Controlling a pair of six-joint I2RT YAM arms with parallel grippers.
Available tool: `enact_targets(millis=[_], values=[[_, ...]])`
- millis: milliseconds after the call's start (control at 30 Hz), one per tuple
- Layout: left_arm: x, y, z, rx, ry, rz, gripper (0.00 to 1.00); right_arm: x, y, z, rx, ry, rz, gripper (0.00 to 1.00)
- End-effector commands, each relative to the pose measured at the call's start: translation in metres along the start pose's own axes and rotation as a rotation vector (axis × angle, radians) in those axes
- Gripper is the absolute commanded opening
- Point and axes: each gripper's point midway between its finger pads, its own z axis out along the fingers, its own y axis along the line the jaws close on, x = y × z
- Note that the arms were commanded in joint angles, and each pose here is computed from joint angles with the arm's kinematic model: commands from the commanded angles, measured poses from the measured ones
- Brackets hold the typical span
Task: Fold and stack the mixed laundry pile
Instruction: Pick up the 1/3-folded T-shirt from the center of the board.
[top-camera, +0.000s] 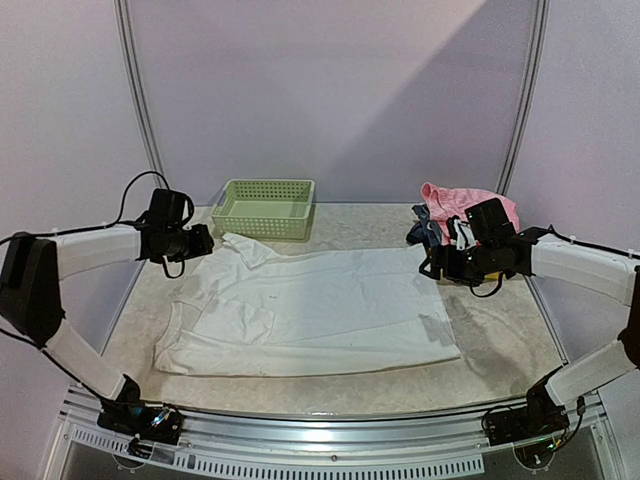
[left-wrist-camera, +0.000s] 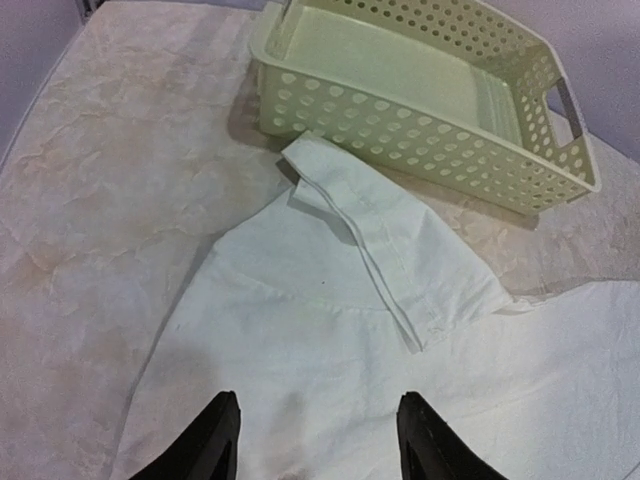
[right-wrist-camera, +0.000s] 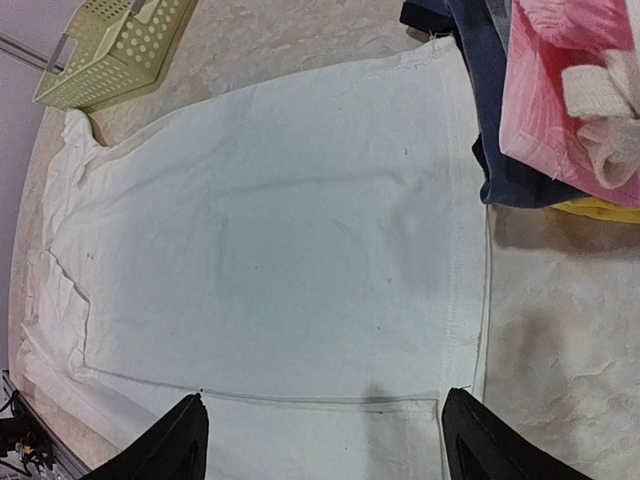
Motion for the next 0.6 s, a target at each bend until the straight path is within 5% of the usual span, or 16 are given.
enact_targets(millis=[0,267,567], values=[[-0.003,-0.032,0.033,0.109,0.056,0.008,0.54,-0.003,0.005,0.003,-0.010,-0.003,-0.020,0.82],[0.033,-0.069,0.075,0.151,0.243,0.054,0.52,-0.002,0.001,0.007,0.005,0.000,-0.020,0.82],[0.050,-0.083,0.106,0.135,0.304,0.083,0.47,-0.001,-0.003,0.019,0.028,0.029,-0.032,0.82]])
